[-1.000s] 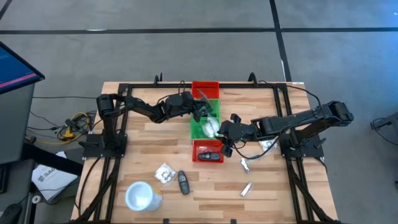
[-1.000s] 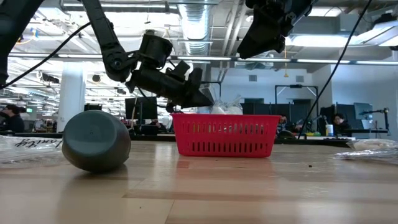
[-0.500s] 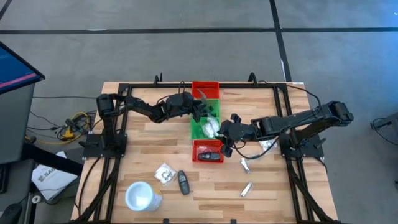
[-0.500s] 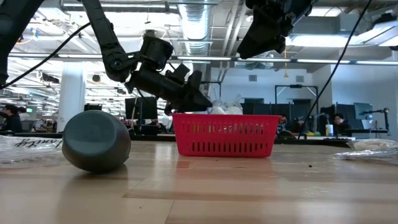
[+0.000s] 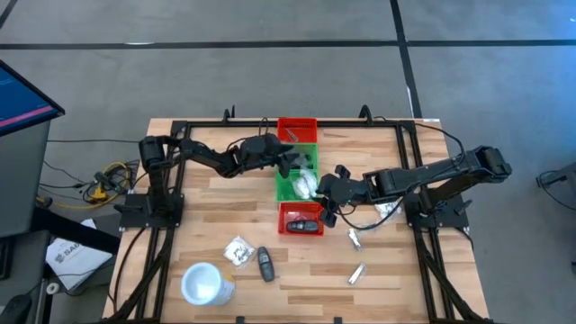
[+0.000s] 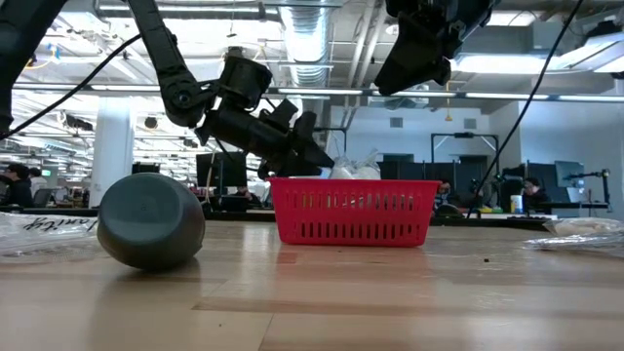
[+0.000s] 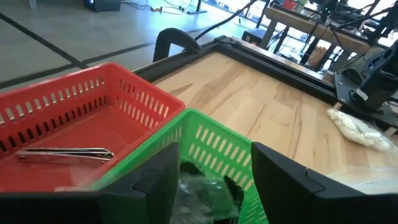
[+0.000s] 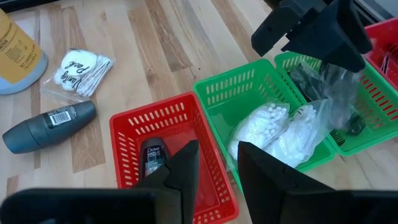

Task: Pick & Place Travel size toiletries
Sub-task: Put the white cotton pack into the bottom green bin

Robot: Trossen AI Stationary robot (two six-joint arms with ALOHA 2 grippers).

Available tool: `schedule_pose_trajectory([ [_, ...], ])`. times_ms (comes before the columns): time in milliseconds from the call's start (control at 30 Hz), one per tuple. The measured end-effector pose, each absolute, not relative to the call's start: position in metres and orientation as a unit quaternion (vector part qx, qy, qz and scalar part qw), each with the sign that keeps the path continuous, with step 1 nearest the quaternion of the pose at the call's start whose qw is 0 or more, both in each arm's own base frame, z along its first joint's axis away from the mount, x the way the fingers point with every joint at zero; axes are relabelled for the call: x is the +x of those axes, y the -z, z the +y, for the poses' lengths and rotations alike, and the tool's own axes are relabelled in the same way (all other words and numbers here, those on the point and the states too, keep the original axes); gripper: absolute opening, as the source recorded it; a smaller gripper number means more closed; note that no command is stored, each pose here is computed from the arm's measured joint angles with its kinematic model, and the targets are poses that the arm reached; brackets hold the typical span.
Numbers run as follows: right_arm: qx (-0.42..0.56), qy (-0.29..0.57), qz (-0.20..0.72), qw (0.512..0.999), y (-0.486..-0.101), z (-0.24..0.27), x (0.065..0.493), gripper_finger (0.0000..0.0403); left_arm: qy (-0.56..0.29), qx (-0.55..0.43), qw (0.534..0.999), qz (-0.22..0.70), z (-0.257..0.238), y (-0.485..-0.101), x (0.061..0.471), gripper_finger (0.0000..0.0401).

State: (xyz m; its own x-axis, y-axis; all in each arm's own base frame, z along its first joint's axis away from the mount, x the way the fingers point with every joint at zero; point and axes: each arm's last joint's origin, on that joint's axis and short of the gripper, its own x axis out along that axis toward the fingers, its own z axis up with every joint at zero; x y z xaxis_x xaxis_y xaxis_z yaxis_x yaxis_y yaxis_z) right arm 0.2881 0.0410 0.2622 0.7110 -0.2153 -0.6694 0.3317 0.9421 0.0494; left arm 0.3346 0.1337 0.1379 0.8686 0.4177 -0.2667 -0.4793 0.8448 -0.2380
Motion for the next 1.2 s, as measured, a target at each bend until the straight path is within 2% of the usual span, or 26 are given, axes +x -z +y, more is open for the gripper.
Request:
schedule_pose_trajectory([
  [200, 0.087, 0.153, 0.359, 0.917, -0.261, 0.041, 0.286, 0.0102, -0.206, -0.154, 0.960, 0.110, 0.131, -0.144, 0.334, 0.0191],
  [333, 0.092, 0.188, 0.389, 0.897, -0.255, 0.038, 0.280, 0.0102, -0.194, -0.140, 0.959, 0.153, 0.126, -0.155, 0.327, 0.0190],
  [467, 0.124, 0.254, 0.430, 0.858, -0.247, 0.035, 0.267, 0.0102, -0.162, -0.134, 0.958, 0.195, 0.110, -0.169, 0.320, 0.0190],
  [767, 0.172, 0.363, 0.519, 0.755, -0.236, 0.038, 0.233, 0.0102, -0.094, -0.122, 0.968, 0.197, 0.062, -0.177, 0.303, 0.0190],
  [1200, 0.146, 0.335, 0.655, 0.661, -0.202, 0.071, 0.187, 0.0102, -0.024, -0.109, 0.974, 0.200, 0.016, -0.177, 0.285, 0.0190],
])
